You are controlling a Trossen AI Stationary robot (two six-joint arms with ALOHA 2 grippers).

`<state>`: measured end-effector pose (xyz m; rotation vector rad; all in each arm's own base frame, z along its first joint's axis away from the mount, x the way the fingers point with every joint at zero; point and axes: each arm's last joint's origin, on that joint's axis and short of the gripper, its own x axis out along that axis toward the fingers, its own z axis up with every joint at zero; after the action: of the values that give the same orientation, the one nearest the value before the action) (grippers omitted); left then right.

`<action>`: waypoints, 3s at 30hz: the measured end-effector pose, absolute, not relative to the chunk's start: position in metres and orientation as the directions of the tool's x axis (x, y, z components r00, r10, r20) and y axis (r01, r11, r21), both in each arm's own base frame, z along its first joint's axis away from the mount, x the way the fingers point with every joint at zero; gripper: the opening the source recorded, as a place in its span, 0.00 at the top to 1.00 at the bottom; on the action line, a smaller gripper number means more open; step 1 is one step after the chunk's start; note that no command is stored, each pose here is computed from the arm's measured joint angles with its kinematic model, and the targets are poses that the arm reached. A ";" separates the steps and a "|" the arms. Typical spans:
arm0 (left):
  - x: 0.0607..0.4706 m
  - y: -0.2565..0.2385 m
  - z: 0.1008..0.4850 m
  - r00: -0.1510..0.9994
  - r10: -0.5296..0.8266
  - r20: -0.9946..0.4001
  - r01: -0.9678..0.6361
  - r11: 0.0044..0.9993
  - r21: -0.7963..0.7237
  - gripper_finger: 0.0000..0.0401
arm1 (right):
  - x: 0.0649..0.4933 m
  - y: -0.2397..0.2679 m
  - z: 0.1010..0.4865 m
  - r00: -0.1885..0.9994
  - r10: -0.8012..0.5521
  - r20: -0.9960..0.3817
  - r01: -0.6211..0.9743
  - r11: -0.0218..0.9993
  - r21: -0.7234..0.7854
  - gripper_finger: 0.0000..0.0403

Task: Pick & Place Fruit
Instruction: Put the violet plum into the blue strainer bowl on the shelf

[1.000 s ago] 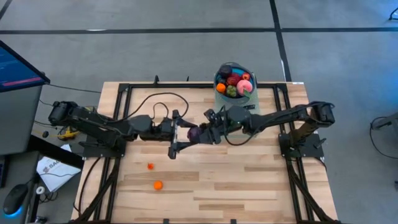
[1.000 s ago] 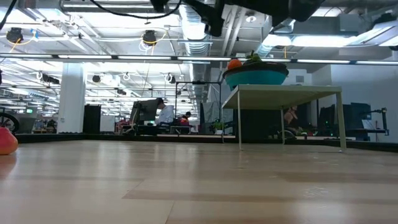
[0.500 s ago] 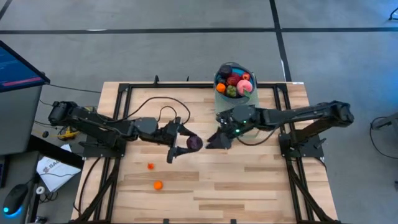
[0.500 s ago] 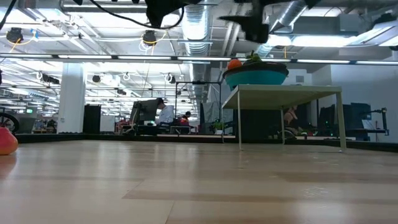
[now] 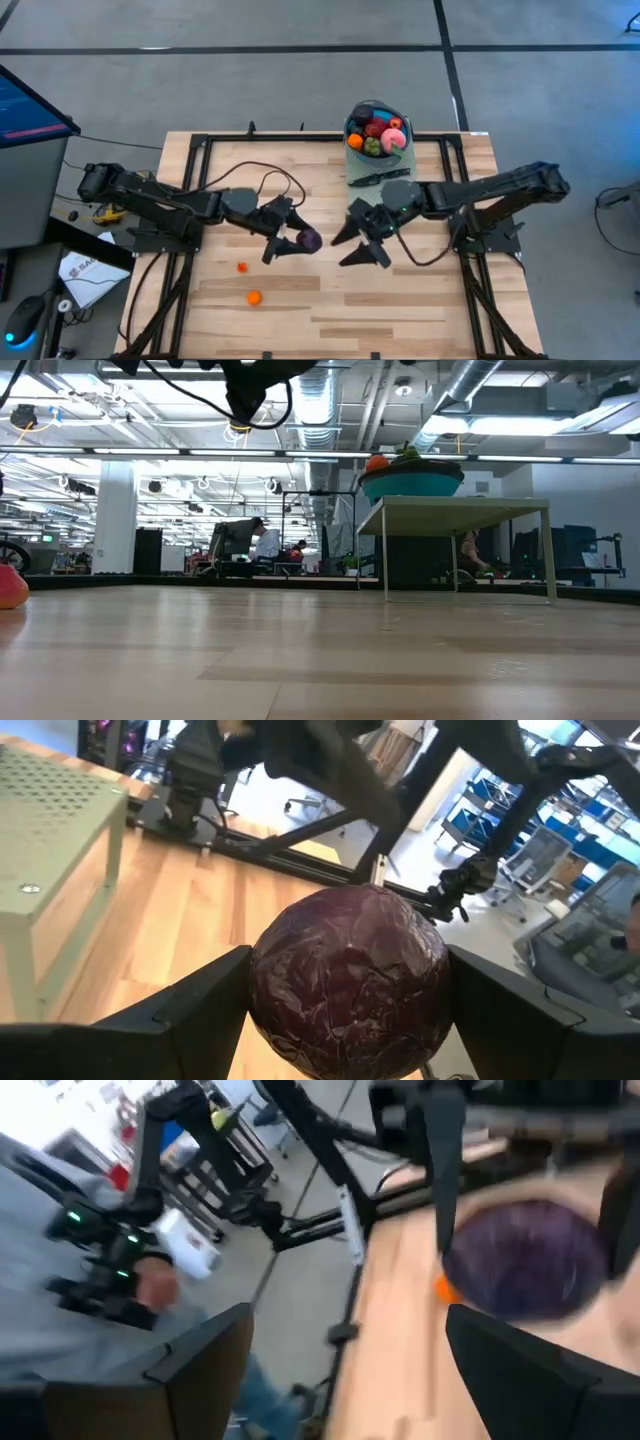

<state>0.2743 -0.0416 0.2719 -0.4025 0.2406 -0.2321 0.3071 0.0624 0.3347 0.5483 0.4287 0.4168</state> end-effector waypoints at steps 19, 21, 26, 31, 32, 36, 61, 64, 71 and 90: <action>0.274 -0.042 0.269 0.942 -0.262 -0.208 0.145 0.880 -0.453 0.25 | 0.376 0.059 0.361 0.755 0.406 -0.515 -0.492 0.870 -0.034 0.05; 0.274 -0.042 0.268 0.941 -0.264 -0.211 0.145 0.879 -0.453 0.25 | 0.380 0.065 0.356 0.745 0.398 -0.535 -0.525 0.845 -0.102 0.06; 0.274 -0.042 0.268 0.939 -0.267 -0.216 0.146 0.879 -0.454 0.25 | 0.388 0.077 0.347 0.776 0.277 -0.567 -0.510 0.804 -0.306 0.08; 0.274 -0.042 0.268 0.939 -0.268 -0.217 0.146 0.879 -0.454 0.25 | 0.395 0.081 0.334 0.775 0.177 -0.606 -0.493 0.771 -0.404 0.10; 0.274 -0.042 0.268 0.939 -0.268 -0.214 0.147 0.879 -0.454 0.25 | 0.394 0.082 0.331 0.765 0.154 -0.625 -0.497 0.758 -0.422 0.10; 0.274 -0.042 0.268 0.939 -0.268 -0.215 0.148 0.879 -0.454 0.25 | 0.395 0.085 0.324 0.756 0.085 -0.649 -0.485 0.739 -0.468 0.16; 0.271 -0.012 0.276 0.955 -0.236 -0.180 0.129 0.877 -0.463 0.06 | 0.348 0.106 0.325 0.548 0.061 -0.834 -0.058 0.998 0.035 0.38; 0.268 -0.007 0.281 0.962 -0.219 -0.161 0.123 0.879 -0.461 0.07 | 0.322 0.097 0.344 0.524 -0.017 -0.852 0.060 0.998 0.017 0.38; 0.261 -0.006 0.291 0.969 -0.215 -0.121 0.155 0.912 -0.380 0.10 | 0.255 0.036 0.398 0.531 -0.263 -0.805 0.398 0.917 -0.037 0.38; 0.260 -0.005 0.293 0.979 -0.170 -0.113 0.115 0.917 -0.383 0.16 | 0.211 -0.201 0.396 0.490 -0.439 -0.753 0.761 0.636 0.125 0.38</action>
<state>0.2604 -0.0046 0.2926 -0.3846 0.1451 -0.1476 0.2111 -0.2010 0.3960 0.4833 0.7500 -0.7641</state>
